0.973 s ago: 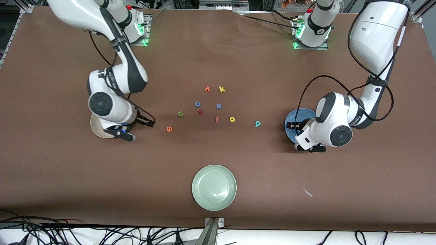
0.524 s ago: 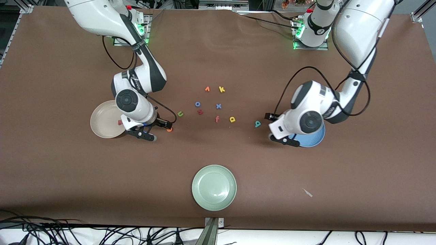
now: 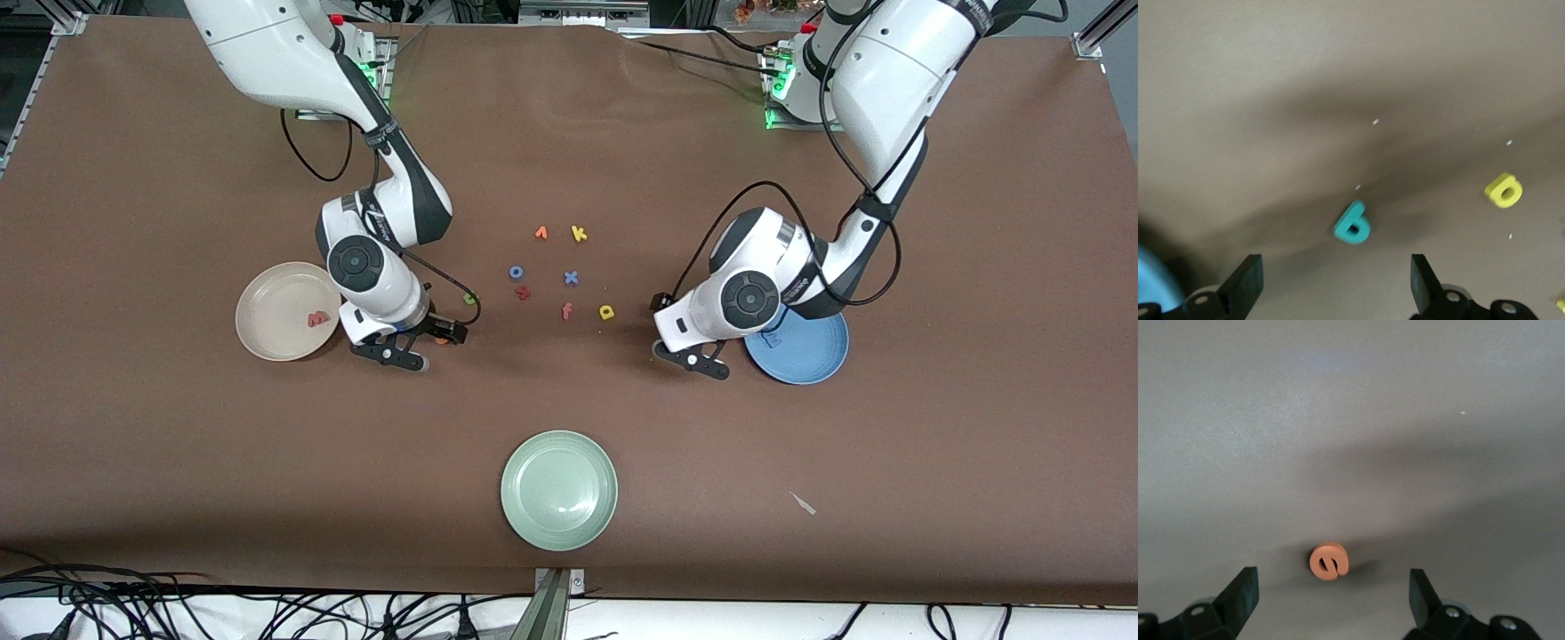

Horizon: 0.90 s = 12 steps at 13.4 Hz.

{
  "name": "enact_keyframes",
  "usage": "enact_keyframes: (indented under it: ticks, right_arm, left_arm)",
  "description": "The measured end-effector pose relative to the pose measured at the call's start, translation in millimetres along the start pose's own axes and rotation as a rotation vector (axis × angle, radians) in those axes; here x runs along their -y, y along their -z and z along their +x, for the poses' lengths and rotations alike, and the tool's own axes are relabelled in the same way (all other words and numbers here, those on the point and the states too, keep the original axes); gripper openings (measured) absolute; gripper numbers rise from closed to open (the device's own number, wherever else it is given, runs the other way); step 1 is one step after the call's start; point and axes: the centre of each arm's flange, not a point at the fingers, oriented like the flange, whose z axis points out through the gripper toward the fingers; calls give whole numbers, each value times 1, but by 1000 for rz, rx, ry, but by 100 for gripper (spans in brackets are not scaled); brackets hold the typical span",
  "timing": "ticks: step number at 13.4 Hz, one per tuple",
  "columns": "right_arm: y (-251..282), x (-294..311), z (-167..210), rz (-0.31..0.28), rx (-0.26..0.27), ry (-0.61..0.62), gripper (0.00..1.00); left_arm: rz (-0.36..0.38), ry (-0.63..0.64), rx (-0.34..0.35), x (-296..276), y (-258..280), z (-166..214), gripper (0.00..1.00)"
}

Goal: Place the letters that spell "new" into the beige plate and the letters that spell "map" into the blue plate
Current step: 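Grasp teal b with the left gripper while the right gripper grasps orange e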

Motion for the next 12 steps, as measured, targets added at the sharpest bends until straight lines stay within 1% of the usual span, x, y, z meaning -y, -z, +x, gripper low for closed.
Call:
enact_keyframes:
  ticks: [1, 2, 3, 4, 5, 6, 7, 8, 9, 10, 11, 12]
  right_arm:
    - [-4, 2, -1, 5, -4, 4, 100]
    - [-8, 4, -3, 10, -7, 7, 100]
    - [-11, 5, -3, 12, -8, 9, 99]
    - [-14, 5, -4, 12, -8, 10, 98]
    - [-16, 5, -4, 11, -7, 10, 96]
    - [-19, 5, -4, 12, -8, 10, 96]
    - [-21, 5, -4, 13, -10, 10, 89]
    - [-24, 4, -4, 12, -8, 10, 89]
    - [-26, 3, -4, 10, -7, 8, 84]
    - [-28, 2, -3, 10, -7, 6, 84]
    - [-29, 1, -3, 9, -7, 5, 78]
    - [-29, 1, -3, 9, -8, 5, 78]
  left_arm:
    - [-2, -6, -2, -4, -6, 0, 93]
    - [-3, -11, 0, -7, -11, 0, 85]
    - [-4, -13, -2, -9, -14, 0, 85]
    - [-1, -16, -3, -8, -17, 0, 79]
    - [16, -29, -9, -7, -20, -1, 78]
    - [38, -47, -15, -6, -25, -2, 78]
    - [50, -57, -15, -6, -30, -4, 78]
    - [52, -61, -16, -6, -34, -5, 78]
    - [51, -63, -20, -6, -37, -5, 76]
    - [49, -64, -24, -6, -41, -7, 74]
    - [47, -65, -30, -6, -43, -7, 67]
    - [51, -67, -35, -6, -43, -7, 54]
